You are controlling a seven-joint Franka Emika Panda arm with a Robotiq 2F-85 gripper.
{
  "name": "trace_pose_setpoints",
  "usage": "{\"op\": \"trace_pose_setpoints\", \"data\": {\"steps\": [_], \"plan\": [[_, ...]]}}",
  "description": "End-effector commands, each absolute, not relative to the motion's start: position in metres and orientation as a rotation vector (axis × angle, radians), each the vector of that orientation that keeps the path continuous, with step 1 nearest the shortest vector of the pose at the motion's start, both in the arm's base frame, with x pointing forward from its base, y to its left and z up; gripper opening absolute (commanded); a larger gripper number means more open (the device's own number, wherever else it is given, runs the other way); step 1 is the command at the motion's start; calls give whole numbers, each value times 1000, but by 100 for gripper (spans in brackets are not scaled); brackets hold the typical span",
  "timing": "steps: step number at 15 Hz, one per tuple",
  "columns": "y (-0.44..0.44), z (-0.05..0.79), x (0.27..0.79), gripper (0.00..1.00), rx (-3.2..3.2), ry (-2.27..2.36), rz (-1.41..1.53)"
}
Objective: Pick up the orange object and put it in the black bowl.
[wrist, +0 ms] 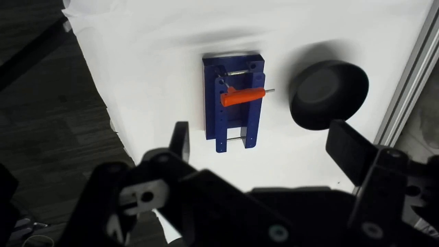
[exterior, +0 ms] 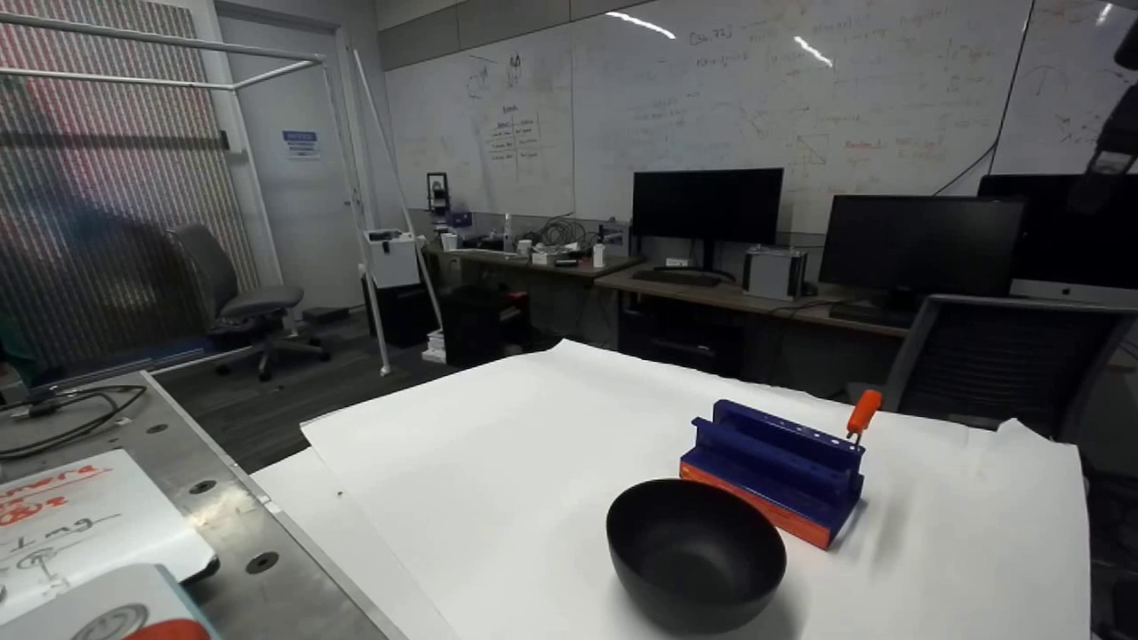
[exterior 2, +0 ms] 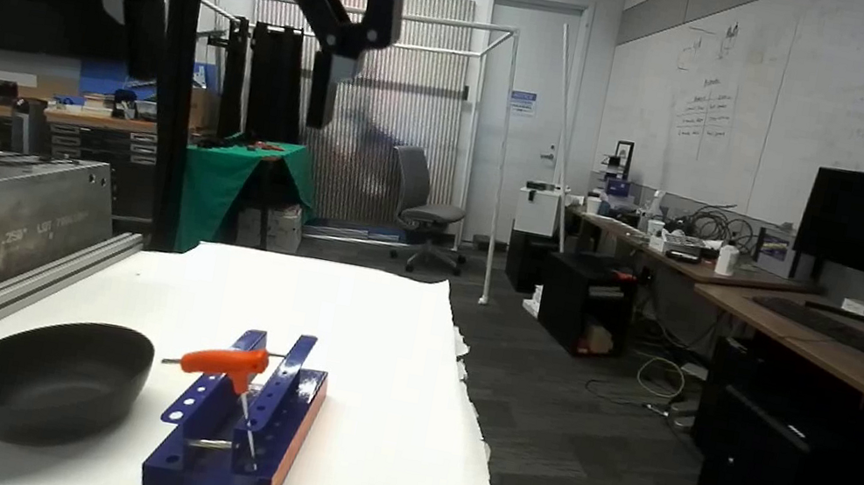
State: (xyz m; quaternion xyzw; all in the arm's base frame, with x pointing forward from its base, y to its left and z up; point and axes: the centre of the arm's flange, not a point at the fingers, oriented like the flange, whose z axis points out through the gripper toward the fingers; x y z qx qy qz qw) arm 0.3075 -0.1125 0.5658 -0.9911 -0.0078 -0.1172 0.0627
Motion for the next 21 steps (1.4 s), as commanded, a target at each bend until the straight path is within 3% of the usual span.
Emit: {"op": "trace_pose_setpoints", "data": {"steps": [1, 8, 17, 21], "plan": [[-97, 550, 357, 100, -2979, 275, -410], [-50, 478, 436, 100, -3126, 729, -201], [-59, 392, 458, 100, -3104, 1041, 309], [-59, 378, 465, 100, -3041, 1049, 308]]}}
